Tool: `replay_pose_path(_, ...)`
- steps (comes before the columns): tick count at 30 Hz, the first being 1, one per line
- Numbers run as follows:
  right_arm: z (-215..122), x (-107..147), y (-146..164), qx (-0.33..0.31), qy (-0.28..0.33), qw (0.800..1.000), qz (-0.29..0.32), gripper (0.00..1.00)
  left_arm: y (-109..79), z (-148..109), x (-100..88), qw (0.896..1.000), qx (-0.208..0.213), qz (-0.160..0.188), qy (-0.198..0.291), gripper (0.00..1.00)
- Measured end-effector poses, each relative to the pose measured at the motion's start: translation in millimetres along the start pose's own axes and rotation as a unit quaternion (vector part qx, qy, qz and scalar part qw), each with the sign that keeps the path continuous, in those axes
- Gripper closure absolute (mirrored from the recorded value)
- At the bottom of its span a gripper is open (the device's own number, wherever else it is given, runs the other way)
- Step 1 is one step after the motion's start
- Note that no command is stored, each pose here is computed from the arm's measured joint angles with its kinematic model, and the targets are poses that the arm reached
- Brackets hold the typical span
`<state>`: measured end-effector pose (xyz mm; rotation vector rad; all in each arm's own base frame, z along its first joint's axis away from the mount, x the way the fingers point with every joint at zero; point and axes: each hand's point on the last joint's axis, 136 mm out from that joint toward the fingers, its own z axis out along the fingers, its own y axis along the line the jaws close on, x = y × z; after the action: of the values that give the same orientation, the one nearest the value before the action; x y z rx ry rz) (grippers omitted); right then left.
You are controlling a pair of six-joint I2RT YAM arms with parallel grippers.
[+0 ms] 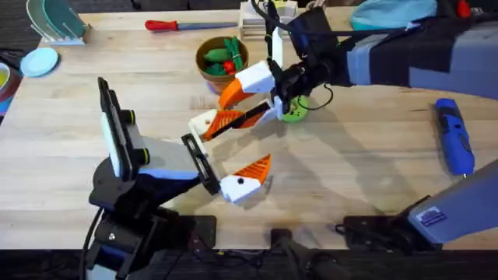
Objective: Pick up the gripper from the table and insert it into the empty holder that is missing its gripper. Then pick up a screw, insert it into the mounting hole, and use the screwdriver to tighten it. Finally, clean up the table by picking up the vegetable and placing it into the bucket.
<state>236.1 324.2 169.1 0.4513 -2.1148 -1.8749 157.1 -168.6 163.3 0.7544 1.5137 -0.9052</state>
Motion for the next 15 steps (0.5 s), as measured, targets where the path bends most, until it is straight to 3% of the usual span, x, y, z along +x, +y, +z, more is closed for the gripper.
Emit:
replay_pose_path(5, -1.6, -0.6, -0.4, 0.000, -0.002, 1.000, -0.011, 0.295, 0.0, 0.0, 0.0, 1.000, 0.000, 0.000, 0.000, 0.008)
replay_pose_path(12, -1.9, 0.7, 1.2, -0.005, 0.001, 1.000, -0.016, 0.541, 0.0, 0.0, 0.0, 1.000, 0.000, 0.000, 0.000, 0.008)
replay_pose_path(15, -1.9, 4.0, 0.1, -0.006, 0.004, 1.000, -0.007, 0.546, 0.0, 0.0, -0.1, 1.000, 0.000, 0.000, 0.000, 0.008)
